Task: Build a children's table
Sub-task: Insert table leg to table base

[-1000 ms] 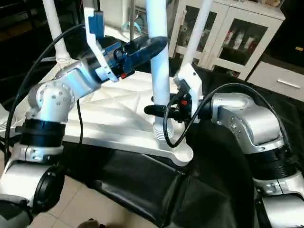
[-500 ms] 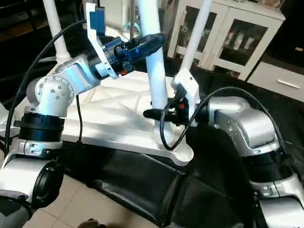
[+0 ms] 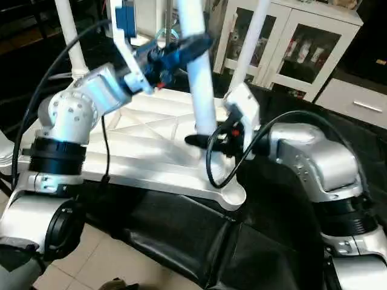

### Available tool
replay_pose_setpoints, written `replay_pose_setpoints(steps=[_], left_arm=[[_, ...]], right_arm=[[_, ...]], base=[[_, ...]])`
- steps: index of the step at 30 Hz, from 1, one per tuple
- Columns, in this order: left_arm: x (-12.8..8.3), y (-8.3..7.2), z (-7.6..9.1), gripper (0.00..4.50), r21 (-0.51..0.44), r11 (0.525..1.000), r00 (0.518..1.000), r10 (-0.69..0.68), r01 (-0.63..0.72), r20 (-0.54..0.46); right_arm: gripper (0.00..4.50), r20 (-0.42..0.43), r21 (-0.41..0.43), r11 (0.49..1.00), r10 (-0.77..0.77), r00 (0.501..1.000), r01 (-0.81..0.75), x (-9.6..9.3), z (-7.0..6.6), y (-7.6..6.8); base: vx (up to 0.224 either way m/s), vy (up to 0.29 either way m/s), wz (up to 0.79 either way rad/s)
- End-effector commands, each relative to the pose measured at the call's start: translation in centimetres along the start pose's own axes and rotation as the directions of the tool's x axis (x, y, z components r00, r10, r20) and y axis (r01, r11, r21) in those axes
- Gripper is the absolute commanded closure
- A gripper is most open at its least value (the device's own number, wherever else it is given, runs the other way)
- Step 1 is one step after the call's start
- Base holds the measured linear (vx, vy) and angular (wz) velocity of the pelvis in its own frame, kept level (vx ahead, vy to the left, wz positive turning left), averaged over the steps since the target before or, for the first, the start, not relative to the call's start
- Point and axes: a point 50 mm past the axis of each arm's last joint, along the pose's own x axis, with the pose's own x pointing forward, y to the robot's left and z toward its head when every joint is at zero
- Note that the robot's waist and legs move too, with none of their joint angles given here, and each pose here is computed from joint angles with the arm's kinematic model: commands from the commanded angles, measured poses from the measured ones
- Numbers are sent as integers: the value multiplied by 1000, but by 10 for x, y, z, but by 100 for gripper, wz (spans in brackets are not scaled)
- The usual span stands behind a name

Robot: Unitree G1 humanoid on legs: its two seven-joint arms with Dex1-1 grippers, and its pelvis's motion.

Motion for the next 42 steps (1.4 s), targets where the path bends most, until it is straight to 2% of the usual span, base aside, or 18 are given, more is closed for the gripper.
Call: replay_pose_setpoints(steps=[1,2,6,7,9,10,13,15,18,19,21,27,34,37,42], left_arm=[[0,4,11,278,2,998,997,59,-59,45],[0,4,12,278,-6,998,997,58,-58,50],[0,5,15,280,-11,997,995,77,-76,71],[0,5,16,280,-12,996,993,84,-83,77],[1,6,17,280,-16,996,992,91,-90,85],[1,5,18,281,-20,996,991,93,-92,92],[1,4,19,282,-13,996,992,92,-92,90],[1,4,19,283,-7,996,992,95,-94,85],[1,3,19,283,16,994,993,106,-107,61],[1,3,19,283,16,994,993,106,-107,61],[2,2,20,283,38,991,991,123,-126,55],[5,-1,20,283,40,995,994,93,-95,53],[4,-13,14,283,25,997,998,-67,68,-17],[6,-21,13,283,29,986,985,-163,164,-59],[10,-24,15,283,64,974,973,-210,217,-94]], right_arm=[[269,57,-60,998,-4,998,7,-1,12,6],[269,103,-41,999,0,995,4,-1,17,8],[269,137,-32,999,-19,990,24,-3,22,9],[234,143,-29,999,-24,989,28,-4,22,9],[234,153,-24,1000,-17,988,21,-4,23,11],[194,159,-18,1000,-13,987,16,-5,24,12],[187,180,4,1000,-12,984,11,-5,26,12],[153,186,9,1000,-14,982,12,-5,27,12],[144,176,-6,999,-50,983,51,-6,29,8],[121,176,-6,999,-50,983,51,-6,29,8],[105,179,9,996,-86,980,85,-8,30,5],[103,176,63,990,-132,975,123,-10,29,1],[103,171,97,995,-25,985,8,-15,27,4],[103,104,84,993,72,992,-80,-21,22,6],[103,46,92,990,106,993,-110,-22,15,8]], base=[[0,0,0],[0,0,0],[0,0,0],[0,0,0],[0,0,0],[0,0,0],[0,0,0],[0,0,0],[0,0,0],[0,0,0],[0,0,0],[0,0,0],[0,0,0],[0,0,0],[0,0,0]])
